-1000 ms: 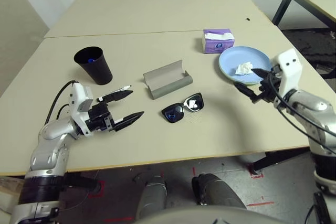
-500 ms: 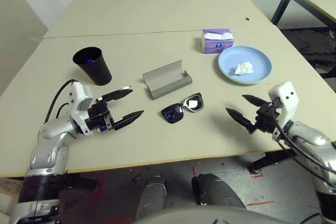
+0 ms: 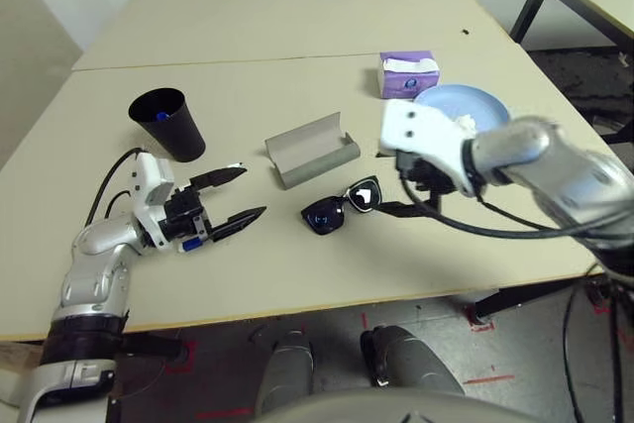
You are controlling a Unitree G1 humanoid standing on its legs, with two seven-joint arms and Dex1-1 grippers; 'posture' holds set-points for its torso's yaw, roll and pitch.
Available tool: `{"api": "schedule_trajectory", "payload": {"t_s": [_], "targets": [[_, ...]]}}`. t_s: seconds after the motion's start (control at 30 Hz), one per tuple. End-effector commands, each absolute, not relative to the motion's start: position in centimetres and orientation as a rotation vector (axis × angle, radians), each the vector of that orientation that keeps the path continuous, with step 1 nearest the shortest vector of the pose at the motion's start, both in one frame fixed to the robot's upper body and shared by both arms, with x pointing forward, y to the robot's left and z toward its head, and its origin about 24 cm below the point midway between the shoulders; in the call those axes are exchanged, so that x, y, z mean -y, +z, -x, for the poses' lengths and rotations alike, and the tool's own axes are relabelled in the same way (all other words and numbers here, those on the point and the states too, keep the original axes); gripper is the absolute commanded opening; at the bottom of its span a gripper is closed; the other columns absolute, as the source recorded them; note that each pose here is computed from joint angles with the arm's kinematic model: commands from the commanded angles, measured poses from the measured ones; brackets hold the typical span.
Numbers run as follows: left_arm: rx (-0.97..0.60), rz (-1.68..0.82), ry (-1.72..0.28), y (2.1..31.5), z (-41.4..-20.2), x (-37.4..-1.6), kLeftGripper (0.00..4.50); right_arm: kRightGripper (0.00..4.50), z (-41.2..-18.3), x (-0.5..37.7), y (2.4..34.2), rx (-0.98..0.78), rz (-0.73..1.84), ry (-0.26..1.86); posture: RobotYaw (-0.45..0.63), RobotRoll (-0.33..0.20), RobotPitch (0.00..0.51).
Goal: Organize and tidy the items on the table.
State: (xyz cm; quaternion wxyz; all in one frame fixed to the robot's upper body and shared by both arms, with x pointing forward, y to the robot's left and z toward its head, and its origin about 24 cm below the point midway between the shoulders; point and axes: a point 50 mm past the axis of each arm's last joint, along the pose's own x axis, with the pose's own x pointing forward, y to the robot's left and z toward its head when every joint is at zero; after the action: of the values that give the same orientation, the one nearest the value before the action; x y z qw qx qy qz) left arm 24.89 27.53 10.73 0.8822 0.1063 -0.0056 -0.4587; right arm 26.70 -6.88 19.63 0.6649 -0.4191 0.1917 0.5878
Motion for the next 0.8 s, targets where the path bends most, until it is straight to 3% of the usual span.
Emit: {"api": "schedule_trajectory", "payload": {"t_s": [0.03,0.43,0.8], "targets": [[0.0,-0.222,-0.954,10.4,-24.6,-27.6,4.5,4.46,-26.9,5.6,18.1,-0.493,1.03,1.399,-0.07,0.0,0.119],[-0.01,-0.203,-0.934,9.4,-23.8,-27.9,4.5,4.46,-30.9,3.3,17.4,-0.453,1.249,1.404,-0.06,0.0,0.122],[-0.012,-0.199,-0.934,9.0,-23.5,-27.9,4.5,4.46,-31.5,2.4,16.5,-0.419,1.284,1.455,-0.05,0.0,0.126]]}}
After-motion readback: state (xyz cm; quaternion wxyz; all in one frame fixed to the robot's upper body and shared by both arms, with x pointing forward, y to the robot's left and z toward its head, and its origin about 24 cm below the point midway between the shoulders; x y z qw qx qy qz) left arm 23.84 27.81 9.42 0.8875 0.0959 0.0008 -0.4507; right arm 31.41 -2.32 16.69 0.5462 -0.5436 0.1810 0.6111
